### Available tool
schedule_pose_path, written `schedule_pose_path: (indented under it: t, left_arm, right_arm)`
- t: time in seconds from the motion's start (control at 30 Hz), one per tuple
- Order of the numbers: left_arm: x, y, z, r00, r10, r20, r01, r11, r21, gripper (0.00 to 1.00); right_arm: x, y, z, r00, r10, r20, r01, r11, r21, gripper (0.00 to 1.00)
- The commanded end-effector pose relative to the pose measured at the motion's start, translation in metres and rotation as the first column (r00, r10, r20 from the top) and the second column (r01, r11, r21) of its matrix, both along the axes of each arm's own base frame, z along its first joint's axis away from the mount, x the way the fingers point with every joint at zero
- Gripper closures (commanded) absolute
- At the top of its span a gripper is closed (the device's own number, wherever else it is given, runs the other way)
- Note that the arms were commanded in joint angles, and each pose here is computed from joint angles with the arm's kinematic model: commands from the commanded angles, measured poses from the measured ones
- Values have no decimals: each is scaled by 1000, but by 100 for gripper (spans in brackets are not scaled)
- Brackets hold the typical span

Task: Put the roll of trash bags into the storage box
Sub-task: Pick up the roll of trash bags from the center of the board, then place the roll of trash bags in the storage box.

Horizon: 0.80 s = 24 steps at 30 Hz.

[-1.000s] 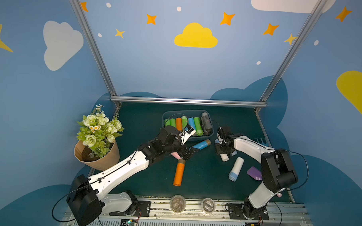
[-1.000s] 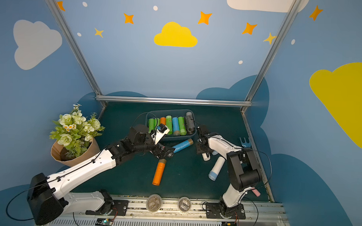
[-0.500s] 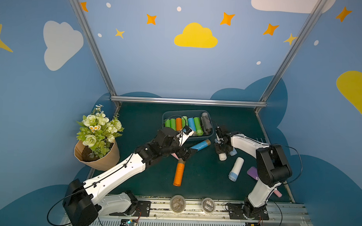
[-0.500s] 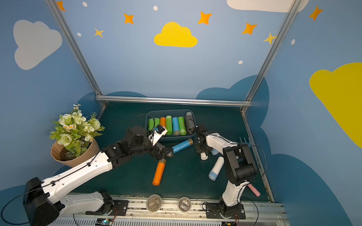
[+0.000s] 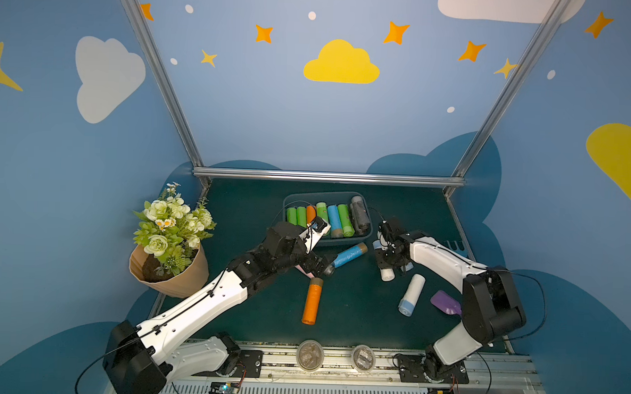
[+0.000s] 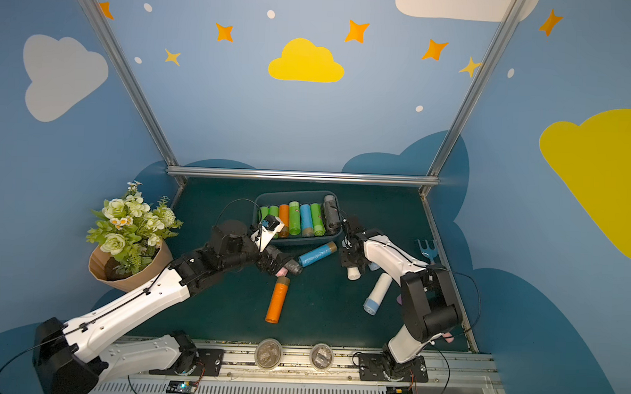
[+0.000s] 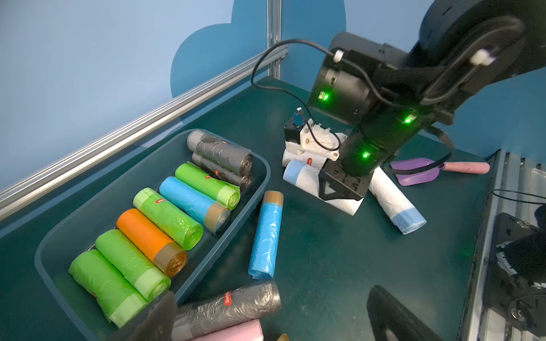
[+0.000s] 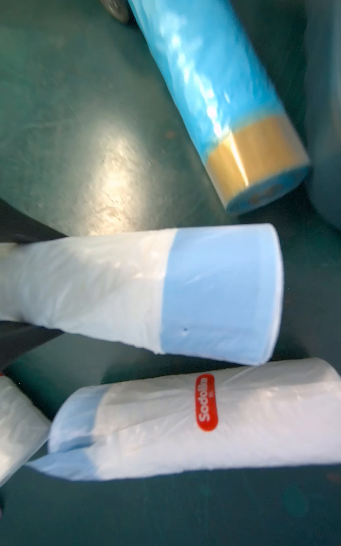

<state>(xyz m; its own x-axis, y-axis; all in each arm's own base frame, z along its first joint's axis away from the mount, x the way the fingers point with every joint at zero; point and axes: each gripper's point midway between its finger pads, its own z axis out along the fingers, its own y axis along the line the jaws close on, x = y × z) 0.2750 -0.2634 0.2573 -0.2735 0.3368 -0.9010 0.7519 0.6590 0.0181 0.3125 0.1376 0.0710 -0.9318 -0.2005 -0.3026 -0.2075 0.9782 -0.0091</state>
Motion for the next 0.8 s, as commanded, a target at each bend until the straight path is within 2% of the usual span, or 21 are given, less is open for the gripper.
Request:
schedule_pose_path:
  t: [0.0, 0.17, 0.4, 0.6, 0.77]
  left_arm:
    - [5, 7, 0, 1000, 19, 26, -19, 1000, 21, 0]
    - [8, 18, 7, 997, 53, 56, -54, 998, 16, 0]
    - [1, 13, 11, 998, 0, 60, 0, 1000, -1, 0]
    - [4, 12, 5, 999, -4, 53, 4, 1000, 7, 0]
    - [16, 20, 11, 997, 56, 56, -54, 998, -33, 0]
  right_arm:
    - [-13, -1, 20, 1000, -18, 7, 17, 1000, 11, 76]
    - [-11, 16, 55, 998, 36, 51, -40, 997, 69, 76]
    - [5, 36, 106, 987, 86, 138, -98, 991, 87, 76]
    - [30, 64, 130, 977, 120, 175, -147, 978, 145, 76]
    - [59, 86, 137, 971, 137, 196, -170, 973, 159, 76]
